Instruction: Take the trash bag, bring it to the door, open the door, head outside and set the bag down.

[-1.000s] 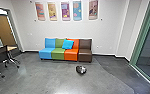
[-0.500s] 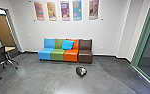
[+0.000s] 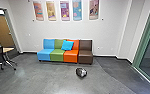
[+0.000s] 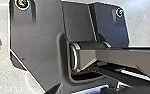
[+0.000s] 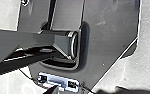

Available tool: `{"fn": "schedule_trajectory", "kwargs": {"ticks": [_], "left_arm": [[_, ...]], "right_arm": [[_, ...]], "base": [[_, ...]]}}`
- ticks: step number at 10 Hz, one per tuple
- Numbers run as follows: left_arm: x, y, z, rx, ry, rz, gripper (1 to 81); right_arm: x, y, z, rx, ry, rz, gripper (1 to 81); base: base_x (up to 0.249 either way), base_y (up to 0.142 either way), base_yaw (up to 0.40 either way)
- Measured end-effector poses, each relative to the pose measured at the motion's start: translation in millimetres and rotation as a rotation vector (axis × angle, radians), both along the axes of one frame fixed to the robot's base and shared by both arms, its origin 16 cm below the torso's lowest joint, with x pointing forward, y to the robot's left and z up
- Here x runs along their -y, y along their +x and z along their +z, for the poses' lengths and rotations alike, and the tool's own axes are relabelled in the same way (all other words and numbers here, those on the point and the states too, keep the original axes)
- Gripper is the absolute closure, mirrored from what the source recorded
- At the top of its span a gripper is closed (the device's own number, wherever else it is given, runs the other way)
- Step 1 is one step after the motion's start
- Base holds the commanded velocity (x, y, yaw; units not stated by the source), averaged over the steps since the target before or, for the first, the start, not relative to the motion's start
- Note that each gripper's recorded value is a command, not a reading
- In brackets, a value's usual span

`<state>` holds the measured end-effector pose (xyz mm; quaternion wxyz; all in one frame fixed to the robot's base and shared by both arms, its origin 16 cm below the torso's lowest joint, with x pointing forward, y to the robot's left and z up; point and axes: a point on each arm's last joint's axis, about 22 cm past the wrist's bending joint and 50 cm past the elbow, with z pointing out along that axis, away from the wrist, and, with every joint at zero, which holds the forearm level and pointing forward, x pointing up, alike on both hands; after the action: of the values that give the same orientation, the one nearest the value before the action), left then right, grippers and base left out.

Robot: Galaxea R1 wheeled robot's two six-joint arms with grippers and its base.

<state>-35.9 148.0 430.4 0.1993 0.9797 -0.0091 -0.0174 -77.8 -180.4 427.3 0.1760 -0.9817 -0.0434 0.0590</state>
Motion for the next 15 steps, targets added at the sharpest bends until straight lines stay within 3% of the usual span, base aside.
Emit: {"fn": "schedule_trajectory", "kwargs": {"ticks": [15], "left_arm": [[2.5,-0.3,0.3,0.0,-0.003,0.0,1.0]], "right_arm": [[-3.1,6.4,-0.2,0.008,0.004,0.001,1.0]], "base": [[0.136,0.0,0.0]]}}
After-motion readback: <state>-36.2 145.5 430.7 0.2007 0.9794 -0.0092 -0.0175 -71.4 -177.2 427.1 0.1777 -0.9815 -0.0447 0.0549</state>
